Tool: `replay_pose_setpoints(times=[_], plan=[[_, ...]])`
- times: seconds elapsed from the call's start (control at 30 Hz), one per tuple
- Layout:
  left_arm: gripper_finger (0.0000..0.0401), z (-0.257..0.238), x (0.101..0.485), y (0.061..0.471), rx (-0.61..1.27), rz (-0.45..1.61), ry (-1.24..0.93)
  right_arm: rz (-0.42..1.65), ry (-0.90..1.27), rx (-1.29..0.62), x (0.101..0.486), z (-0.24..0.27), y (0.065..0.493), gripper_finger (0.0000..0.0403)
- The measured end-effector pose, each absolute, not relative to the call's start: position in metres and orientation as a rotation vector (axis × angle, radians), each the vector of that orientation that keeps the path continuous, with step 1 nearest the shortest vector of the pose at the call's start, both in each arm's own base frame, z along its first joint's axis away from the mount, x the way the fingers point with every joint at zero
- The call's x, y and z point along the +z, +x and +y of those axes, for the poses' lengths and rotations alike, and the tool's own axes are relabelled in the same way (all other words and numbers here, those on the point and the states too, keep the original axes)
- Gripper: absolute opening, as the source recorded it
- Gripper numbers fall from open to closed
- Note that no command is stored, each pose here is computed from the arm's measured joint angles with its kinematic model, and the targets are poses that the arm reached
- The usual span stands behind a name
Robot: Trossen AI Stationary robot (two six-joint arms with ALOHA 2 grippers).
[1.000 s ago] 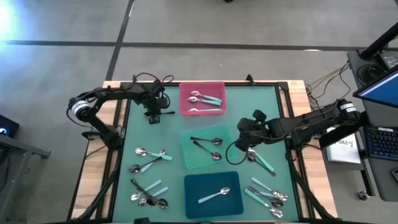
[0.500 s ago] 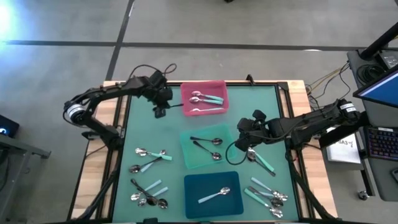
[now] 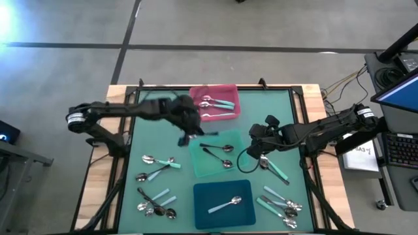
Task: Sort silverware by color (type)
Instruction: Put the black spoon into the green bin, then put the blue spoon into the blue bin
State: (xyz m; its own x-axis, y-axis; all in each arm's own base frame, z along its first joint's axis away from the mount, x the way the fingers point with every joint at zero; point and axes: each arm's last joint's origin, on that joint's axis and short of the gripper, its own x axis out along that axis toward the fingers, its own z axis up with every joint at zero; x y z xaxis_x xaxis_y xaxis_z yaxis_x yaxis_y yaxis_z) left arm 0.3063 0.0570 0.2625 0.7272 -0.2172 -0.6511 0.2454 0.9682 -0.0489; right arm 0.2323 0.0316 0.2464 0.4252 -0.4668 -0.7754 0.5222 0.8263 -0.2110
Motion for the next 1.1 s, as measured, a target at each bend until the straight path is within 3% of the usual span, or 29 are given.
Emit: replay_pose_setpoints(times=[0.1, 0.27, 0.73, 0.9, 1.1], plan=[[0.0000, 0.026, 0.263, 0.321, -0.309, 0.645, 0.112, 0.947, 0.066, -0.619, 0.246, 0.032, 0.232, 0.0079], [0.0000, 0.006, 0.253, 0.328, -0.235, 0.685, 0.204, 0.948, 0.067, -0.617, 0.246, 0.032, 0.232, 0.0079], [0.0059, 0.007, 0.216, 0.348, -0.147, 0.782, -0.025, 0.980, 0.172, -0.575, 0.245, 0.034, 0.232, 0.0080], [0.0074, 0.005, 0.223, 0.353, -0.112, 0.804, -0.146, 1.036, 0.249, -0.475, 0.244, 0.038, 0.232, 0.0080], [0.0068, -0.020, 0.243, 0.351, -0.223, 0.817, -0.143, 1.067, 0.330, -0.373, 0.244, 0.059, 0.229, 0.0080]])
